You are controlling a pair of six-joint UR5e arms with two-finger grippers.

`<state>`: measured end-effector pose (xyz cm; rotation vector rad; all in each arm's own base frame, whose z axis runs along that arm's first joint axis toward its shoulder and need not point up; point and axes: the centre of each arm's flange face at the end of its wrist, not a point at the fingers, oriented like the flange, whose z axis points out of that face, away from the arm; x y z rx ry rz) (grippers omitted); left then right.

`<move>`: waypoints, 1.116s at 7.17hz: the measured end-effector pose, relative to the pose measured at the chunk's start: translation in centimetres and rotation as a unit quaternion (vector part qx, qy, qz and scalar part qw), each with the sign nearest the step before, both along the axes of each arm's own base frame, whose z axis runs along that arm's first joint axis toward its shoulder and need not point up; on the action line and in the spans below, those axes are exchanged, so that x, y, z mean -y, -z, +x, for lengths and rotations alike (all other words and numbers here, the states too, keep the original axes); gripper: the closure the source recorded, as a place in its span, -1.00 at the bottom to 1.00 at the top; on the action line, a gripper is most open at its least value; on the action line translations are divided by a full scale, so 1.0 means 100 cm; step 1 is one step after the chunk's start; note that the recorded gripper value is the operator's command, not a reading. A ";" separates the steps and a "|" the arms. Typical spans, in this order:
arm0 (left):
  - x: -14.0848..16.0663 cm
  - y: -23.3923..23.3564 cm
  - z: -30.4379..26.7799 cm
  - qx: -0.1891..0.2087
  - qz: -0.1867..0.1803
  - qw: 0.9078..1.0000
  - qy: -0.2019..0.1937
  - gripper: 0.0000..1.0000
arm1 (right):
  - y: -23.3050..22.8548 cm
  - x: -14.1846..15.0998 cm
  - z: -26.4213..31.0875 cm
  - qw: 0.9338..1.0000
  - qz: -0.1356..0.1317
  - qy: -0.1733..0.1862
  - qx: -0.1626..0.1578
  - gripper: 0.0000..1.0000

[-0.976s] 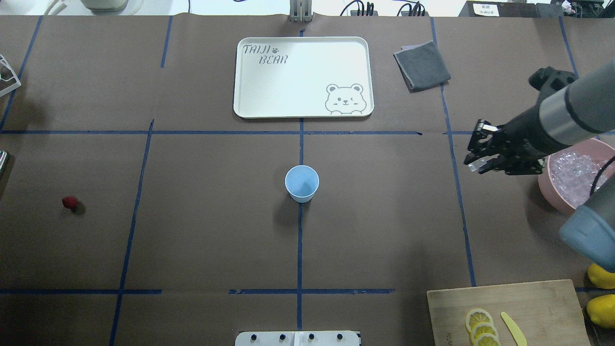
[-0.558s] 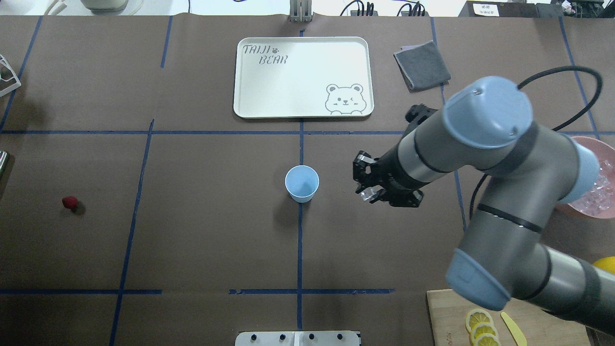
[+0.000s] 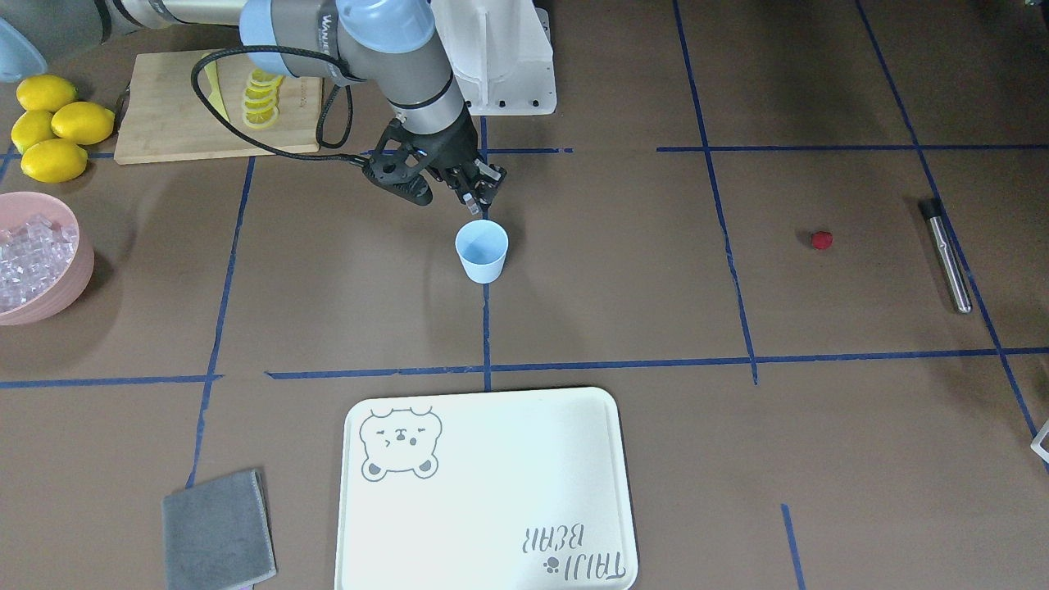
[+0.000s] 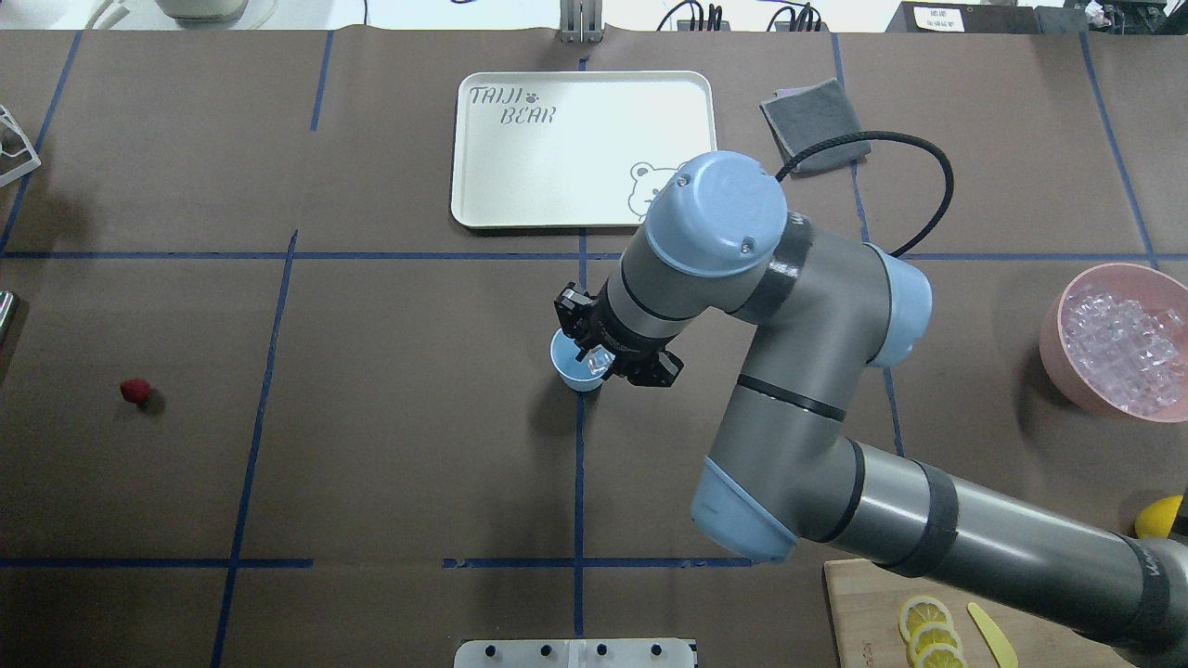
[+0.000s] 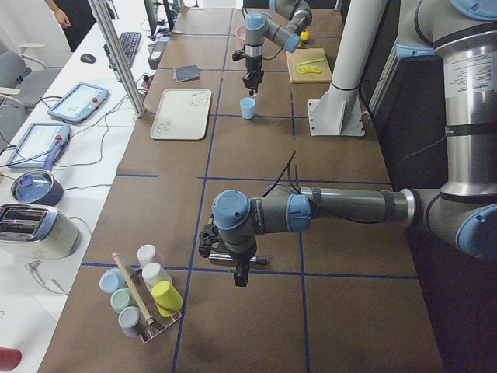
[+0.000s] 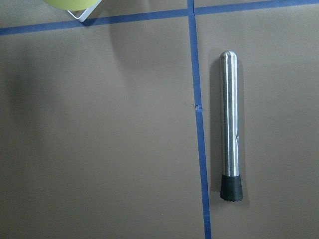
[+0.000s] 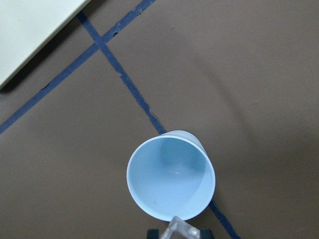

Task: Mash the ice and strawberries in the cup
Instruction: 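Carry the ice cube with the right gripper over the light-blue cup and release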

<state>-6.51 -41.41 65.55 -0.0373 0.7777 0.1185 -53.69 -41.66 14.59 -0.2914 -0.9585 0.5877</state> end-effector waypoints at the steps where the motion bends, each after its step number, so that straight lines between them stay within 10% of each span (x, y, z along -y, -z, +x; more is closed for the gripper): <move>1: 0.000 0.000 0.000 -0.002 0.000 1.000 0.000 -1.00 | -0.002 0.004 -0.006 1.000 -0.001 -0.002 -0.006 1.00; 3: -0.001 0.000 0.001 -0.007 -0.001 1.000 0.001 -1.00 | -0.007 0.007 -0.011 1.000 0.002 -0.008 -0.015 0.96; 4: -0.001 0.000 0.001 -0.008 -0.001 1.000 0.000 -1.00 | -0.011 0.009 -0.014 1.000 0.005 -0.012 -0.017 0.32; 8: -0.001 0.001 0.001 -0.010 0.000 1.000 0.001 -1.00 | -0.017 0.008 -0.019 1.000 0.014 -0.015 0.004 -0.35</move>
